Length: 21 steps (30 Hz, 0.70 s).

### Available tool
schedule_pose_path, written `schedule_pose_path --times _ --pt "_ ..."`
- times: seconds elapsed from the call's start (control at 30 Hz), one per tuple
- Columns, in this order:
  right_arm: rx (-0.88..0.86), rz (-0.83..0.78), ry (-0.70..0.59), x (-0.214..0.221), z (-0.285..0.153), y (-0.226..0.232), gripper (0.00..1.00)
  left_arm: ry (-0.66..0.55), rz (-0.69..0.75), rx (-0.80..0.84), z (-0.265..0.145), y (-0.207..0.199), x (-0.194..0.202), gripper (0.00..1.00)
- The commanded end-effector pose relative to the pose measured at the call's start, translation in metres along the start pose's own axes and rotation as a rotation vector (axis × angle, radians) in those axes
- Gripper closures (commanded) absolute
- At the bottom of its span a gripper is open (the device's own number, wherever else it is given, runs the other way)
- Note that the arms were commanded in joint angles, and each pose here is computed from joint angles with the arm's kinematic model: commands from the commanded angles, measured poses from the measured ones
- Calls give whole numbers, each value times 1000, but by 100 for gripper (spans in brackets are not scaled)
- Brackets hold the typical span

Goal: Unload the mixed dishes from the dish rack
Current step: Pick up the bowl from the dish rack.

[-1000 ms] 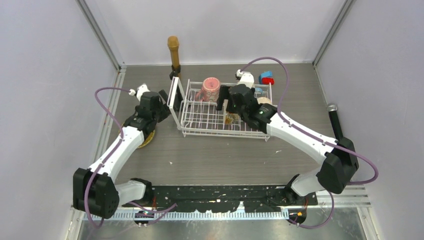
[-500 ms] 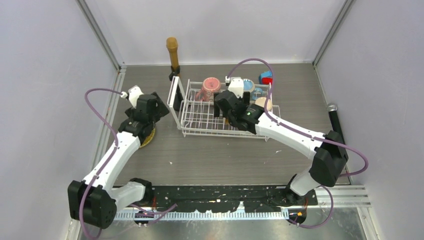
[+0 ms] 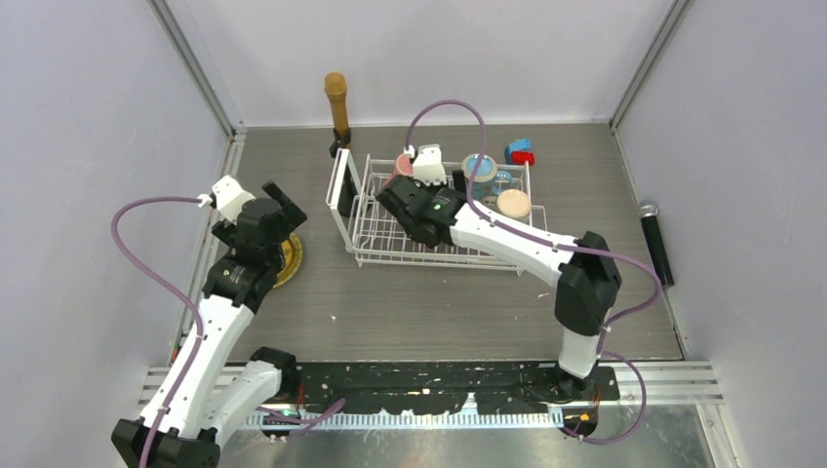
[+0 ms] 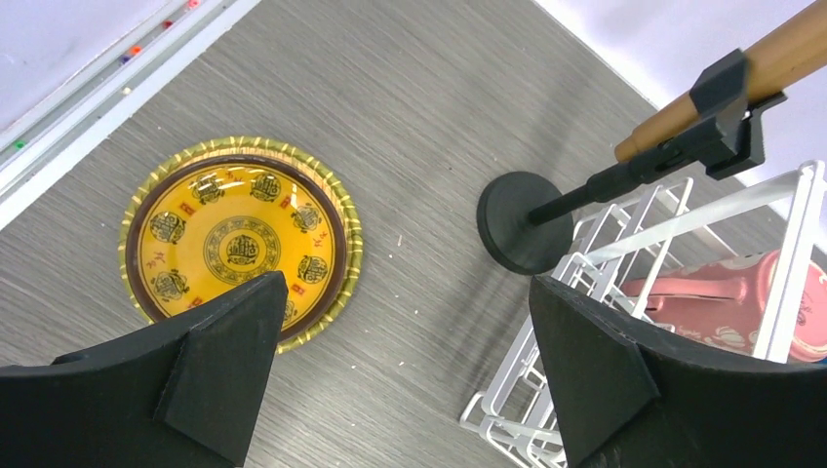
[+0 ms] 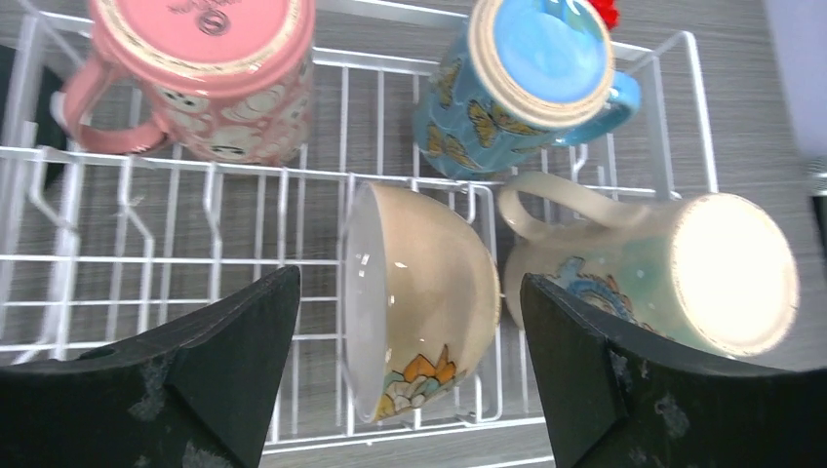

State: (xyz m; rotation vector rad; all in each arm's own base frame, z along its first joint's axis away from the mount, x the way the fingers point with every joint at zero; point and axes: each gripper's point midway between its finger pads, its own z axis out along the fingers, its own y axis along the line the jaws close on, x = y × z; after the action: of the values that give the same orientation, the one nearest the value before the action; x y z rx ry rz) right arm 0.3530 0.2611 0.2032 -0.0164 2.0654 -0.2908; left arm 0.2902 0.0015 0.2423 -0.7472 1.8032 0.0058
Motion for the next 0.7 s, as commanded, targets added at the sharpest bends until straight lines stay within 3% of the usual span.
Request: schedule_pose_path --times 0.0,0.33,0.67 --pt "190 -79 -43 -10 -4 -29 15 -60 -5 -19 -4 7 -12 0" --pt "327 -233 -68 -19 -1 -32 40 -63 8 -17 -2 6 -12 0" --pt "301 -297 -1 5 10 -18 43 -79 -2 -16 -4 8 -14 0"
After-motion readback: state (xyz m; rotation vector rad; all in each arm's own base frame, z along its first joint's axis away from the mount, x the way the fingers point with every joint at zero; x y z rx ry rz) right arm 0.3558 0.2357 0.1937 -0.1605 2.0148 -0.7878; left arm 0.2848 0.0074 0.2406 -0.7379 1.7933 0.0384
